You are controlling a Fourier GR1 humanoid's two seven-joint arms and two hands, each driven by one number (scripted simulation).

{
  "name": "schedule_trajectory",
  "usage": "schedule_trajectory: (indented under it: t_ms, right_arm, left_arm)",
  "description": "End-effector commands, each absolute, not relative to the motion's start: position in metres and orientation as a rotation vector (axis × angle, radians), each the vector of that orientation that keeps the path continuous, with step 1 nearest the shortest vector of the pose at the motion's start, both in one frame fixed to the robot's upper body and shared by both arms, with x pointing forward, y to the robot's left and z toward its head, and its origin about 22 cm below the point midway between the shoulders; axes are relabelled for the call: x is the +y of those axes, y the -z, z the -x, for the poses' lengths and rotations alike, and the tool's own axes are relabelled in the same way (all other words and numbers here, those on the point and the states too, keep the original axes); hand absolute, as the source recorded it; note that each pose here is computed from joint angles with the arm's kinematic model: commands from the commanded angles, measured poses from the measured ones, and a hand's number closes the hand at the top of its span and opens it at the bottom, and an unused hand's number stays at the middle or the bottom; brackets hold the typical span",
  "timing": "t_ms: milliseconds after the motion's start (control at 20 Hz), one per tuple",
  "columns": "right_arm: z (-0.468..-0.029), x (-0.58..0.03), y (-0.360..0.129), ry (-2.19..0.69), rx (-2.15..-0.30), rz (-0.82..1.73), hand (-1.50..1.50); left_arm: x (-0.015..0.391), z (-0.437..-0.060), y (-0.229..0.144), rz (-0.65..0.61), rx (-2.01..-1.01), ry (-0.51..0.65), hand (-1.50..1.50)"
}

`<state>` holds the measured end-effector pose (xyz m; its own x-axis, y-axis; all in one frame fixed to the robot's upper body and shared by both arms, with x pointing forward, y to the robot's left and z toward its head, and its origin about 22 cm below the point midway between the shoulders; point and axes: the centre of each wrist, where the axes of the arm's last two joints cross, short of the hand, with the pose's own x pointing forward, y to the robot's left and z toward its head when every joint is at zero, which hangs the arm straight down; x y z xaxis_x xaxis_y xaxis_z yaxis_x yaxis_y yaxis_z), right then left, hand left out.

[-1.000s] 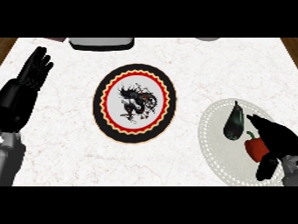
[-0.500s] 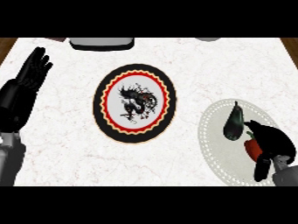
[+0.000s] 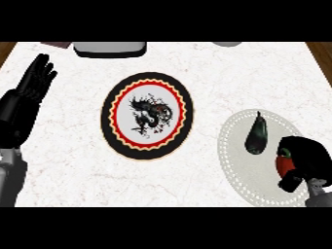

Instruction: Pick the bell pepper from the placemat and place it in the plate

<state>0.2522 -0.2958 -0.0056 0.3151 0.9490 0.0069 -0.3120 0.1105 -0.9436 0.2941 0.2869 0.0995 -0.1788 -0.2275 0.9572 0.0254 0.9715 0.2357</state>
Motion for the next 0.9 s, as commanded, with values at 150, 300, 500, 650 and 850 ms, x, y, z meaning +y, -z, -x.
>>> schedule_trajectory:
  t_ms: [150, 300, 500, 650, 850]
  right_arm:
    - [-0.173, -0.287, 0.008, -0.737, -0.641, 1.237, 1.5]
    - [-0.154, -0.256, -0.02, -0.664, -0.714, 1.321, 1.5]
    - [-0.129, -0.233, -0.06, -0.63, -0.873, 1.255, 1.5]
    - [-0.125, -0.21, -0.079, -0.616, -1.066, 1.265, 1.5]
    - [-0.129, -0.17, -0.104, -0.586, -1.306, 1.195, 1.5]
  left_arm:
    - [0.296, -0.292, -0.101, -0.213, -1.721, 0.191, 0.0]
    - [0.29, -0.287, -0.107, -0.17, -1.735, 0.218, 0.0]
    - [0.303, -0.293, -0.108, -0.166, -1.75, 0.216, 0.0]
    - [0.29, -0.292, -0.101, -0.143, -1.728, 0.227, 0.0]
    - [0.276, -0.294, -0.095, -0.135, -1.748, 0.233, 0.0]
